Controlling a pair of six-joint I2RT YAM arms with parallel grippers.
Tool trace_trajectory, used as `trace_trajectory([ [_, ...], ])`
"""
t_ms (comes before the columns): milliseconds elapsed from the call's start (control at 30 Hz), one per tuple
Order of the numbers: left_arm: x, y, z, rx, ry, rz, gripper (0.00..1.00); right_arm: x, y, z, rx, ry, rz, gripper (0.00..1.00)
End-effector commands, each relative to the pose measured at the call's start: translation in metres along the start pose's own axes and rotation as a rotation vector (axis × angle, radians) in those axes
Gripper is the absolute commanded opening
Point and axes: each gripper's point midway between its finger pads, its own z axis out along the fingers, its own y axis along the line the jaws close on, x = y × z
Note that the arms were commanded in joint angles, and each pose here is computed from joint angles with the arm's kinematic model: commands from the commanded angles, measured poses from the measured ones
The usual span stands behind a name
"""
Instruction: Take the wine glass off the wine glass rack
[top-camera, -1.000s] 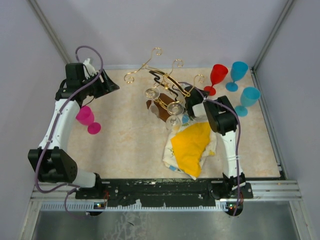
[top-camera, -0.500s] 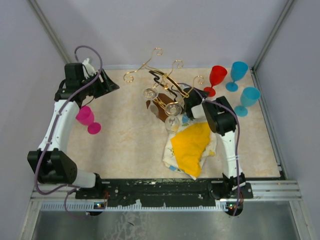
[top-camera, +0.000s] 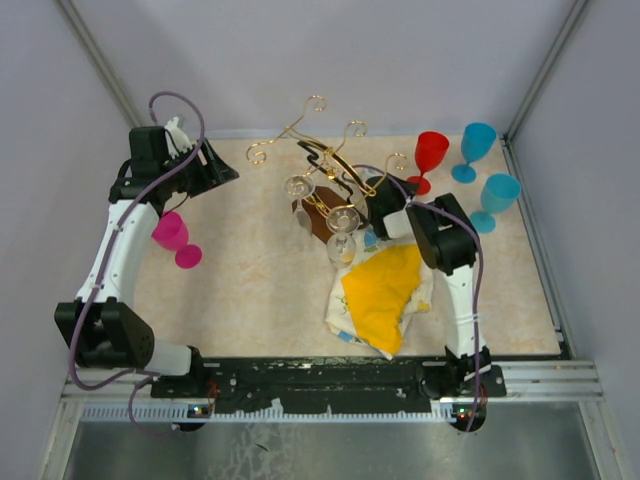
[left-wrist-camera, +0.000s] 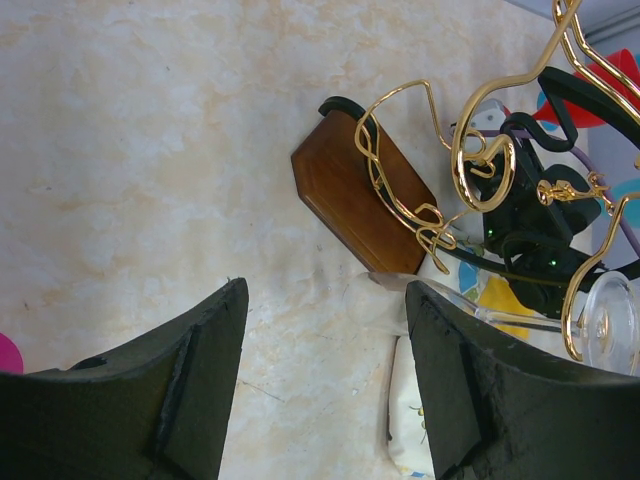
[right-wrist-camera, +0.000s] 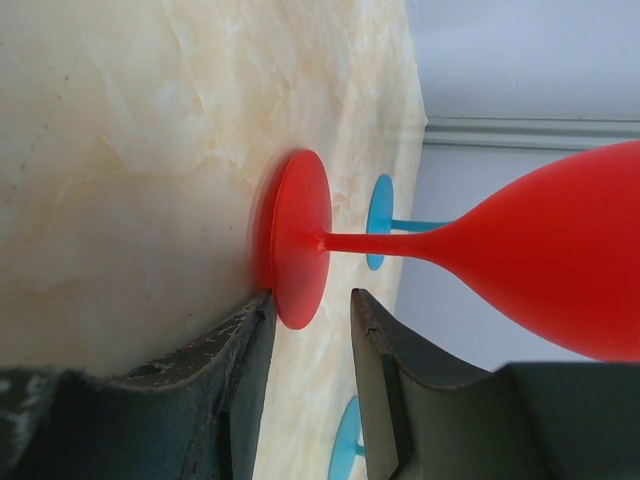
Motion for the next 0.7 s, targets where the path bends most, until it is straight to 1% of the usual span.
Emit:
trace_trajectory([
  [0,-0.003,-0.008,-0.011,0.02,-0.023,0.011,0.7,0.003,0.05,-0.016,-0.193,-0.034,-0.01,0.39],
  [200,-0.004,-0.008,-0.011,0.022,-0.025,0.01,0.7,0.006,0.057,-0.02,-0.252,-0.026,-0.002,0.4],
  [667,-0.002,-0.007,-0.011,0.016,-0.022,0.011,0.71,-0.004,0.062,-0.035,-0.402,-0.024,0.095,0.43],
])
